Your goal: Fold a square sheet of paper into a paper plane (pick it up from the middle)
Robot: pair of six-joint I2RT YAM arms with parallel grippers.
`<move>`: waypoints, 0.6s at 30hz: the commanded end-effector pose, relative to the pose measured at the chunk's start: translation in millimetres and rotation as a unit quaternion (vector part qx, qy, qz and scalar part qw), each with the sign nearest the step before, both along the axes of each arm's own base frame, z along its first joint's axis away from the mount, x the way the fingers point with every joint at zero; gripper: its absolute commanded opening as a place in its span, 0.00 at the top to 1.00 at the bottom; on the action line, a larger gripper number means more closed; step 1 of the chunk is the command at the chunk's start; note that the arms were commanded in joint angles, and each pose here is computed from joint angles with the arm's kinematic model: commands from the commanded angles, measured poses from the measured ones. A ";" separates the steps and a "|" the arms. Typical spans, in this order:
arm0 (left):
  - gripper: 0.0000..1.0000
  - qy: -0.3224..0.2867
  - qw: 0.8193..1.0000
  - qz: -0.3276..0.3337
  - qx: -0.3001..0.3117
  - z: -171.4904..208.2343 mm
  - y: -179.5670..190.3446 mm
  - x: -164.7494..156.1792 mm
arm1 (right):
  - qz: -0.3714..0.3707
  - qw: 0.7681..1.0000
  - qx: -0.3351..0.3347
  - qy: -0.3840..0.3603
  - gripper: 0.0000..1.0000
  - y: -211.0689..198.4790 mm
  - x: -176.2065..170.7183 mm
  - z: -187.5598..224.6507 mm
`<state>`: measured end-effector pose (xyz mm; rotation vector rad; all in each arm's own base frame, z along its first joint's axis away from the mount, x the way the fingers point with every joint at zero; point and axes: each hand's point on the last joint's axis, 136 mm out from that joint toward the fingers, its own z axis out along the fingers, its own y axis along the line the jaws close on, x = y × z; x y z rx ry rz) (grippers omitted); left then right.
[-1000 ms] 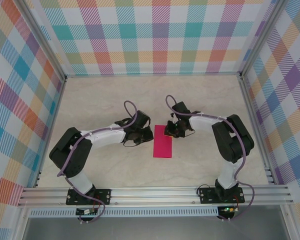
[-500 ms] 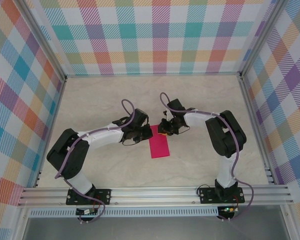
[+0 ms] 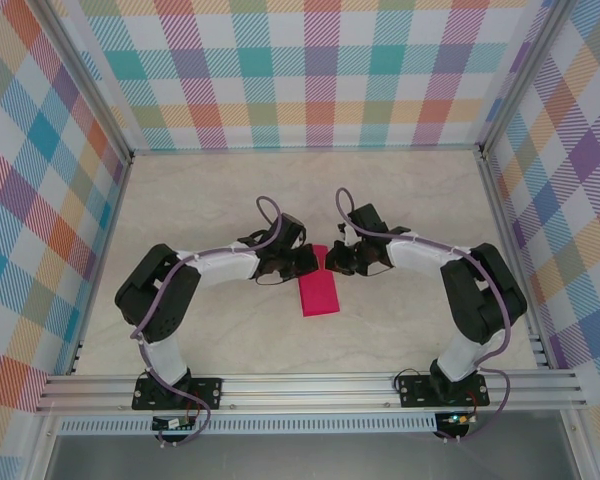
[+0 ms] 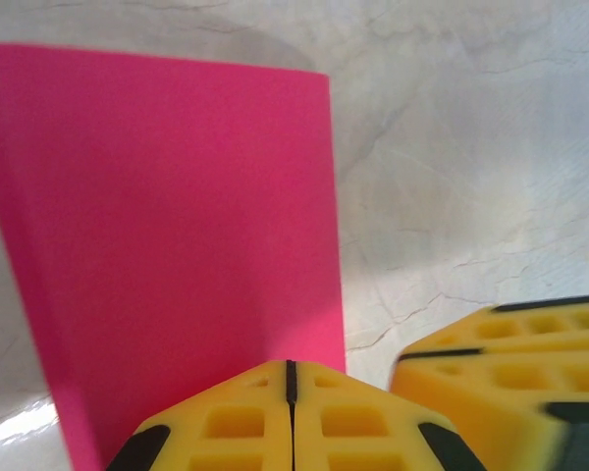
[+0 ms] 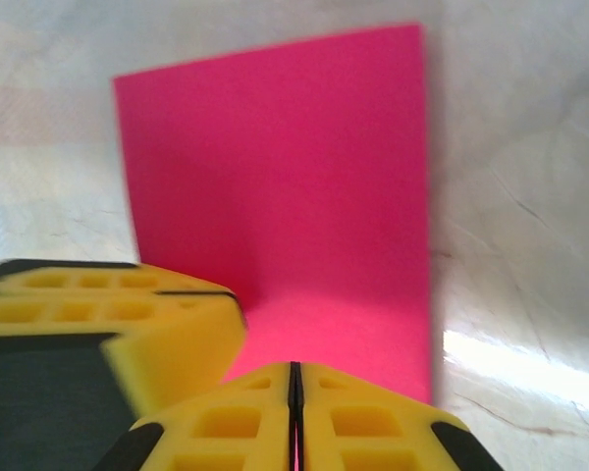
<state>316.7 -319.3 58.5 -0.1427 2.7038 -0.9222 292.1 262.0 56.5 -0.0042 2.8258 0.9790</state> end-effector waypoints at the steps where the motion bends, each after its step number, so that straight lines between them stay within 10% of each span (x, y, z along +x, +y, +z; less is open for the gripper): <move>1: 0.94 -0.006 1.000 -0.006 -0.019 4.4 -9.8 12.0 | -0.018 1.000 -0.007 0.013 0.91 -5.2 -2.0 -10.3; 18: 0.95 0.014 0.999 -0.019 -0.032 -16.2 -30.5 23.7 | -0.029 0.998 -0.017 0.057 0.92 -6.0 -4.0 -43.2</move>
